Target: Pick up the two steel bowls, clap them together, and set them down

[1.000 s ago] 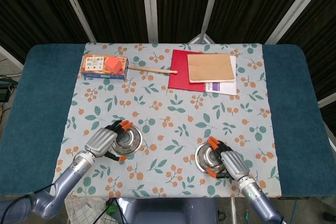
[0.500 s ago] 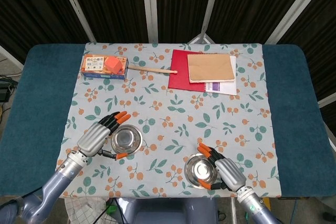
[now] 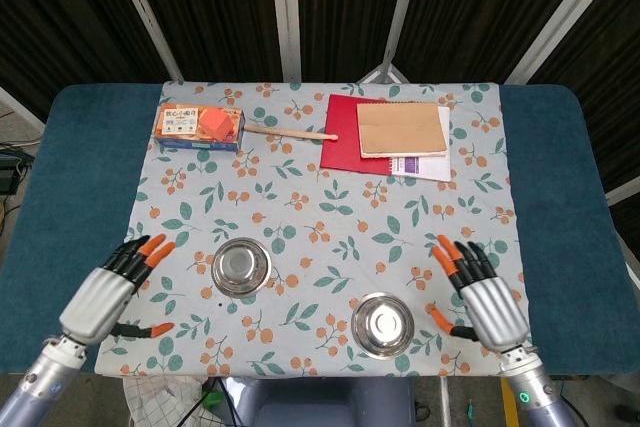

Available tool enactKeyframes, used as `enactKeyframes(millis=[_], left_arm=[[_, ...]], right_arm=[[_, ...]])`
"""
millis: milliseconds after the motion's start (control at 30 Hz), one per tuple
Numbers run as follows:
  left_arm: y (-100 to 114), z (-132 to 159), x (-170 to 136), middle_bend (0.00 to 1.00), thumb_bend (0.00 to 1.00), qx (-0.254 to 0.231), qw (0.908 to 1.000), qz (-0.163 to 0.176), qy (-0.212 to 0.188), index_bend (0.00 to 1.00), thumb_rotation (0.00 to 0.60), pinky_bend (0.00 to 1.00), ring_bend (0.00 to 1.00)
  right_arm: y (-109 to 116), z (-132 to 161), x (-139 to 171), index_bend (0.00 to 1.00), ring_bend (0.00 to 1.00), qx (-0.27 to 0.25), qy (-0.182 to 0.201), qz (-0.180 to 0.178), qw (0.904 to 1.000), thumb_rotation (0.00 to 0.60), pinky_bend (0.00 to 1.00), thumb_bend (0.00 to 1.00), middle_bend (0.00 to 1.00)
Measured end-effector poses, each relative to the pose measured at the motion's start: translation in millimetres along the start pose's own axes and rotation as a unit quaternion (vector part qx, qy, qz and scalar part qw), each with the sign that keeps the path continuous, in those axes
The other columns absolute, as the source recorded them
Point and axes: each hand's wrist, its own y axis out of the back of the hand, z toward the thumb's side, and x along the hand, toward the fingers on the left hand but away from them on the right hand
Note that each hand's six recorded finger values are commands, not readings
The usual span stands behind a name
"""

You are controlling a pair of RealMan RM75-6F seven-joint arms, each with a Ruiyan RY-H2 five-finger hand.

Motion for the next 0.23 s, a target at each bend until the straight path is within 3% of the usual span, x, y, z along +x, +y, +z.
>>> enactKeyframes(millis=[133,233], left_arm=[[1.1,-28.5,-40.6,0.0,0.07,0.036,0.9956,0.018,0.084,0.0,0.327,0.08,0.0],[6.4,-41.3,-56.6,0.0,0.07,0.038,0.9925,0.035,0.11,0.0,0.326,0.08,0.0]], right_arm=[[7.7,-30.6,13.8,0.0,0.0,0.109,-0.057,-0.017,0.9922,0.523,0.0,0.37,0.0],[11.3,-51.6,26.8,0.0,0.0,0.14,-0.092,-0.021,0.9857,0.524,0.0,0.37,0.0]])
